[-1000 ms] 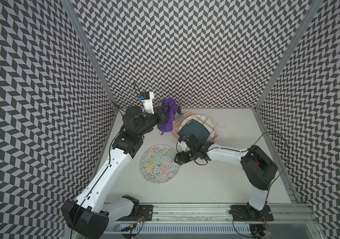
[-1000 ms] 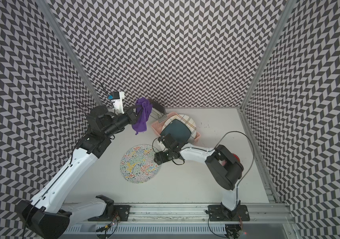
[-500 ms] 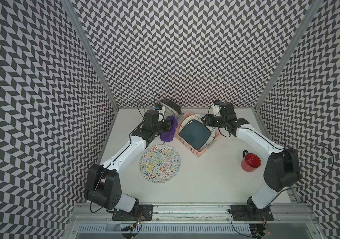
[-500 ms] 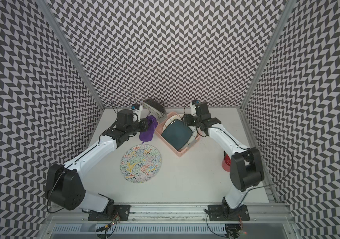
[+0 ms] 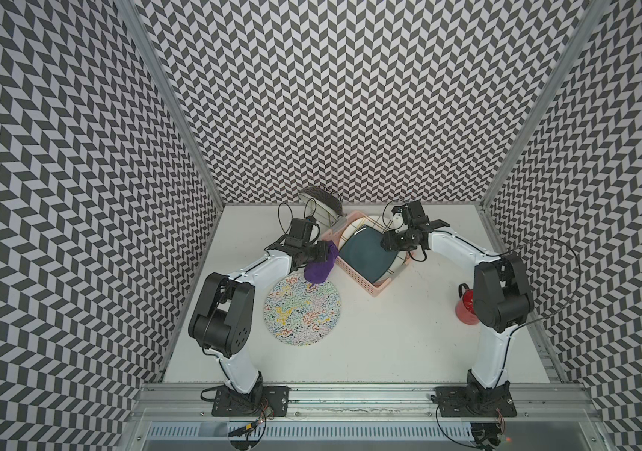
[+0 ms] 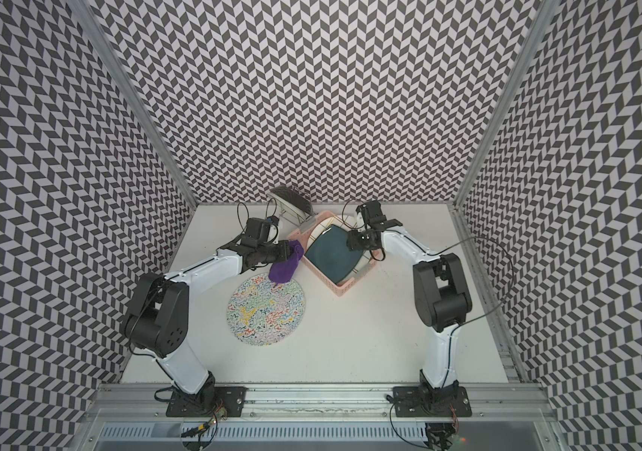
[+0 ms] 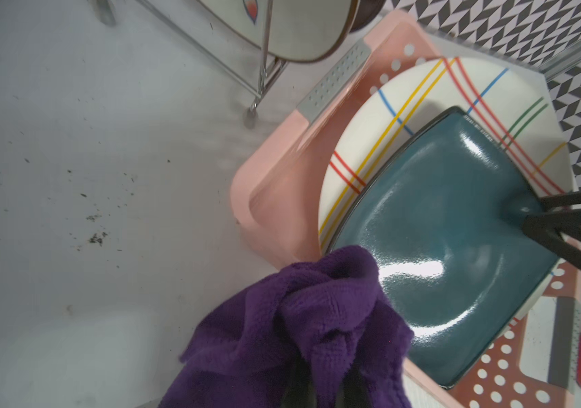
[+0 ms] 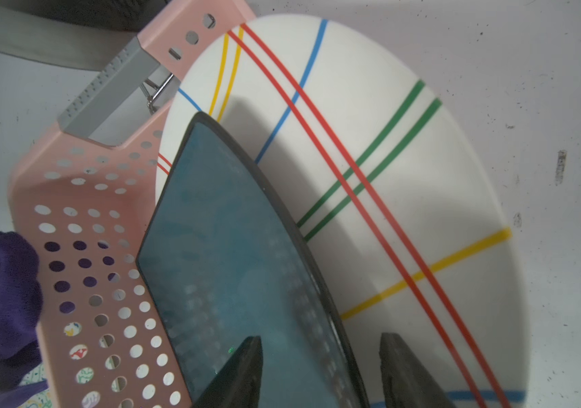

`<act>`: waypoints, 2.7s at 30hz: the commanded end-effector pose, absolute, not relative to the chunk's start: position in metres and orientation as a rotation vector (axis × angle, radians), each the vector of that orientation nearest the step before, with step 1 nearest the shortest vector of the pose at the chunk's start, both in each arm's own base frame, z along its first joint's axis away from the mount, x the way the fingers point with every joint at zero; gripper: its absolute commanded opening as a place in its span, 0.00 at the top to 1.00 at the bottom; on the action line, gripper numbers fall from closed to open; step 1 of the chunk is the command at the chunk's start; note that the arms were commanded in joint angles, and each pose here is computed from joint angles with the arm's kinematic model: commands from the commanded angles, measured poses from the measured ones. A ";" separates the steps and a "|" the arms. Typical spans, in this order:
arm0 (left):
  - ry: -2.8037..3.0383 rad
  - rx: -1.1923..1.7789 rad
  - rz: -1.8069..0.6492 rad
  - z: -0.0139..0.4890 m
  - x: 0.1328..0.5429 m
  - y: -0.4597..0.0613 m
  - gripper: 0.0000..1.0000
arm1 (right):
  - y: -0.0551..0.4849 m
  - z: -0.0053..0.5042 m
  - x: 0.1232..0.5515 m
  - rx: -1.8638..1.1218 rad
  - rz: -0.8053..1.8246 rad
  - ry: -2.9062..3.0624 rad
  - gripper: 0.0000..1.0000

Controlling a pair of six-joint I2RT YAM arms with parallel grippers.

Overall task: Wipe the wet plate dry
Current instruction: Pick up the plate from the bin, then wipe the plate with towel.

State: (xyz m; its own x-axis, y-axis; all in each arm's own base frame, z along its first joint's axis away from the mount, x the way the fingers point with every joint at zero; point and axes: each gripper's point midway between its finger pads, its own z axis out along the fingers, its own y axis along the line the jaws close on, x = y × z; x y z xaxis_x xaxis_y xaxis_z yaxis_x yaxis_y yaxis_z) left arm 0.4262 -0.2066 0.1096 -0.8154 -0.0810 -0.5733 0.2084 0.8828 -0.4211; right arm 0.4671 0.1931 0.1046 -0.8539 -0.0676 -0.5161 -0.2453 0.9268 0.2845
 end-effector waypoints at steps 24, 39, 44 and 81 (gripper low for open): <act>2.398 0.078 -0.895 0.119 0.419 -0.218 1.00 | 0.255 0.141 0.428 -0.284 1.095 2.420 0.91; 2.075 0.254 -0.858 0.270 0.405 -0.234 1.00 | 0.274 0.328 0.387 -0.238 1.462 1.937 1.00; 2.101 0.394 -0.877 0.264 0.389 -0.279 1.00 | 0.281 0.377 0.371 -0.162 1.633 1.760 1.00; 1.958 0.440 -0.842 0.319 0.416 -0.272 1.00 | 0.336 0.455 0.274 -0.595 1.637 1.506 1.00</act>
